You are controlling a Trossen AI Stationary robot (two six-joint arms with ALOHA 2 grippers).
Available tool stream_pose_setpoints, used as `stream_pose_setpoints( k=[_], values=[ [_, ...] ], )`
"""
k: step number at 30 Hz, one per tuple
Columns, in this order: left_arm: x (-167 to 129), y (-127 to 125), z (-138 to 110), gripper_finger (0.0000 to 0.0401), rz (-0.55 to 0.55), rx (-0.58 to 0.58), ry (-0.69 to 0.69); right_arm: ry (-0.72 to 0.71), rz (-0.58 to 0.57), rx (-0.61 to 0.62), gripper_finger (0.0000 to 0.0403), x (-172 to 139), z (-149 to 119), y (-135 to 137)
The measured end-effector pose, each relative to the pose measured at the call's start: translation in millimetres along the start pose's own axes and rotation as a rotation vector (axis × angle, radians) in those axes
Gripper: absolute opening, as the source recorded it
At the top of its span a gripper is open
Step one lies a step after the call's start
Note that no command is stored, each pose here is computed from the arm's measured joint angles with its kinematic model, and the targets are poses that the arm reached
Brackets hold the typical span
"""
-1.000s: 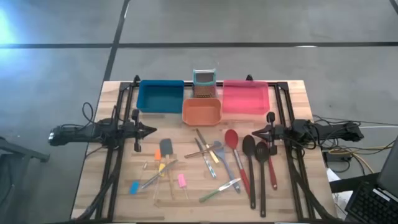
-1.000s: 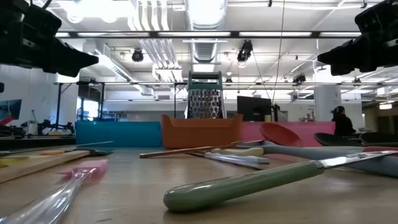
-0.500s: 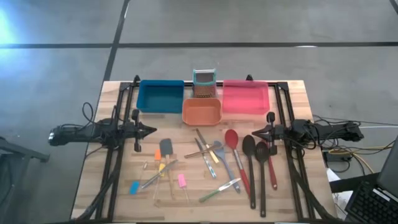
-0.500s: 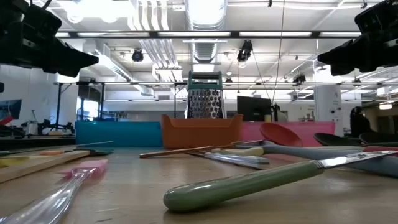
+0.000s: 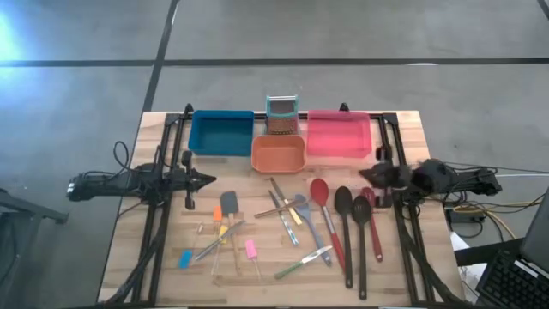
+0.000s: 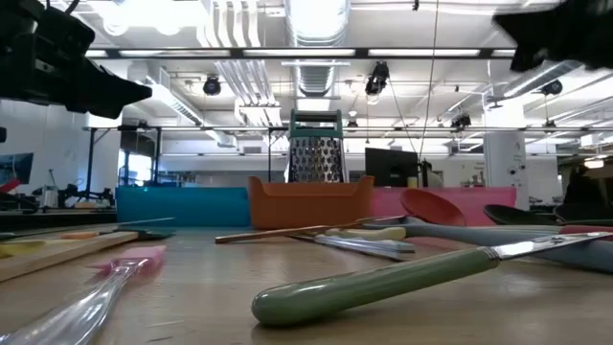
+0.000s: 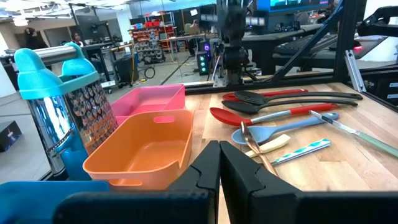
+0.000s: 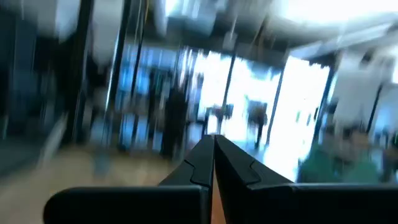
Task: Pick & Place Kitchen Items
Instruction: Put the bronze table knife into the brown bin
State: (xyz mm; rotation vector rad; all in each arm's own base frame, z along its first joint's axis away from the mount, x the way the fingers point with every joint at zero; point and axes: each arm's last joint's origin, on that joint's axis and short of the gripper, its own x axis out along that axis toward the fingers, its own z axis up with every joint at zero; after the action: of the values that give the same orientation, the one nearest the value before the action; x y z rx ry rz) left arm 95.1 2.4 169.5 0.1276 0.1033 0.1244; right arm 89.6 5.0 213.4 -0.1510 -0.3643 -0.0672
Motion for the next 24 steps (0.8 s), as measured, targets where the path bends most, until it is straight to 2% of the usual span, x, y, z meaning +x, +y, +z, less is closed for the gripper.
stream_pose_setpoints(
  k=[2,7,9,10,13,17,20,24],
  values=[
    [0,0,0,0.0014,0.0,0.0,0.0,-0.197,-0.037,0.061,0.0008,-2,19,-4],
    [0,0,0,0.0014,0.0,0.0,-0.001,-0.735,-0.108,0.378,0.0008,-22,63,-17],
    [0,0,0,0.0014,0.001,0.0,-0.002,-0.856,-0.096,0.448,0.0008,-27,75,-21],
    [0,0,0,0.0014,0.001,0.0,-0.002,-0.867,-0.093,0.452,0.0008,-25,82,-22],
    [0,0,0,0.0014,0.0,0.0,-0.003,-0.75,-0.06,0.404,0.0008,-6,101,-22],
    [0,0,0,0.0014,0.0,0.0,-0.003,-0.435,-0.039,0.36,0.0008,35,118,-19],
    [0,0,0,0.0014,0.001,-0.001,-0.003,-0.206,-0.042,0.314,0.0008,68,124,-16],
    [0,0,0,0.0014,0.001,-0.001,-0.004,0.026,-0.028,0.281,0.0008,110,125,-11]
  ],
)
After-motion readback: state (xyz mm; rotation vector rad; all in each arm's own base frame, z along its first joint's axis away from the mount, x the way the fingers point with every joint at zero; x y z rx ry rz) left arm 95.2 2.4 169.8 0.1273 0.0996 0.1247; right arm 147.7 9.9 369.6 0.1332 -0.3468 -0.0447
